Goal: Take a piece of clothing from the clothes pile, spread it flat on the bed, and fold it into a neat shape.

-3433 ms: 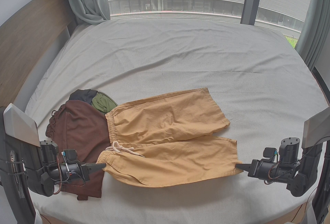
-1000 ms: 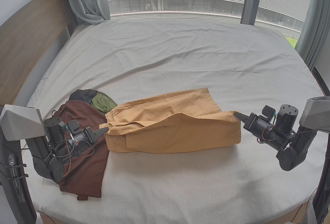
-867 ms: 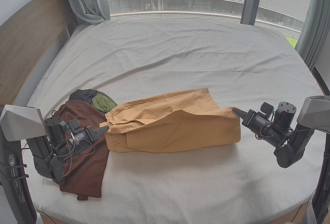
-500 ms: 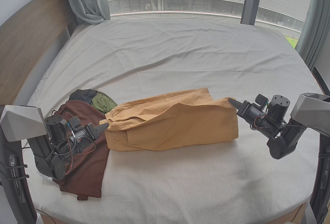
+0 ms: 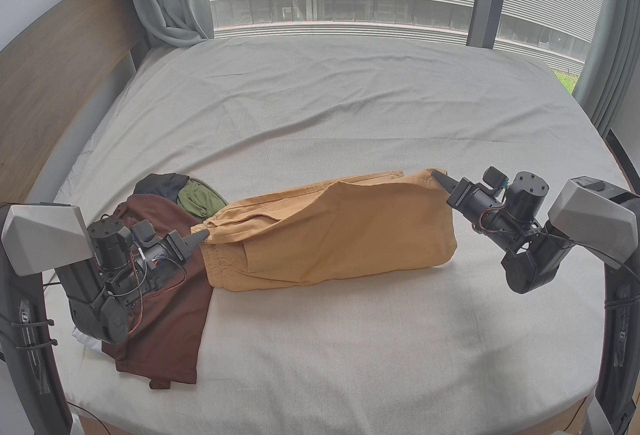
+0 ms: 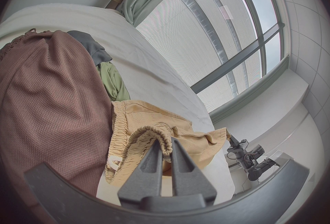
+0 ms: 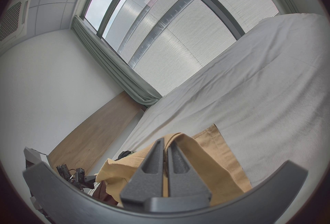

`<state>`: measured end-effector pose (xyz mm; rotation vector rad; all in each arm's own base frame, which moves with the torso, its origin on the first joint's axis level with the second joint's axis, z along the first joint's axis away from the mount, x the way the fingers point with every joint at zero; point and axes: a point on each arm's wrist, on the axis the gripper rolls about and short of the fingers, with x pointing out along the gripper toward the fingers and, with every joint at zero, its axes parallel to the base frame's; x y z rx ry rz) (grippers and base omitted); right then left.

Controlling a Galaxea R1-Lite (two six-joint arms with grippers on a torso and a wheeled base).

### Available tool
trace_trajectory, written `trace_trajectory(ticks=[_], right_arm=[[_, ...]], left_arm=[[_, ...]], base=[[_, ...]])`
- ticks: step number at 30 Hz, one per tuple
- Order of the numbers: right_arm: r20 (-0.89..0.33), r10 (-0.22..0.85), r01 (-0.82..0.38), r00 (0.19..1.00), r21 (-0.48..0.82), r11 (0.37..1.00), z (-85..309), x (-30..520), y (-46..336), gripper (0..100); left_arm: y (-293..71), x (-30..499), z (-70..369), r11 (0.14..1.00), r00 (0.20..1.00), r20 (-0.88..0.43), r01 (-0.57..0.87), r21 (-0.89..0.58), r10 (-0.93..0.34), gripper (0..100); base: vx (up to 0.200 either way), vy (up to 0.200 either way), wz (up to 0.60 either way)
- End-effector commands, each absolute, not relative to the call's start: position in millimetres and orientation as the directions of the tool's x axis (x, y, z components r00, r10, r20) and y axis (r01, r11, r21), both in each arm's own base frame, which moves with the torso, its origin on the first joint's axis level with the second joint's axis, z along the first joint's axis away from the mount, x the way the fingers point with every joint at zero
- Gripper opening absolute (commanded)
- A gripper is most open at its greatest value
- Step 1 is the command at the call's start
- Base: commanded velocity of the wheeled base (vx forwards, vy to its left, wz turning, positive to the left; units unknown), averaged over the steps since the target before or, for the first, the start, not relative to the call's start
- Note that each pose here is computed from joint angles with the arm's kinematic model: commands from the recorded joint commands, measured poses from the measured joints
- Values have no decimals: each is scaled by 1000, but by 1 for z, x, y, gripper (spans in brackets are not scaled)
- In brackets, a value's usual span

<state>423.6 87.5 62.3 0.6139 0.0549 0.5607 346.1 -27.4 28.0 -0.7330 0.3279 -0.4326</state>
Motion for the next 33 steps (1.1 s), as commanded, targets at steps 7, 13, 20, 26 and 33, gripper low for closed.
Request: trace_trajectory(ticks=[7, 13, 20, 26, 33], right_arm=[[119, 518, -488, 847, 560, 669, 53, 445, 94, 0], [110, 521, -485, 847, 564, 669, 54, 449, 96, 0], [86, 521, -471, 849, 571, 672, 44, 461, 99, 0], [83, 520, -468, 850, 572, 673, 38, 472, 101, 0], [86, 520, -470, 850, 571, 673, 34, 479, 102, 0]], left_arm=[[-27, 357, 24, 676, 887, -120, 246, -694, -446, 0], [-25, 360, 26, 669, 893, -110, 241, -703, -437, 0], [-27, 367, 29, 646, 903, -85, 233, -727, -422, 0], [-27, 379, 23, 646, 905, -70, 245, -723, -420, 0], [-26, 381, 15, 646, 904, -85, 231, -728, -419, 0]], base=[[0, 0, 0], [0, 0, 0], [0, 0, 0], [0, 0, 0], [0, 0, 0]])
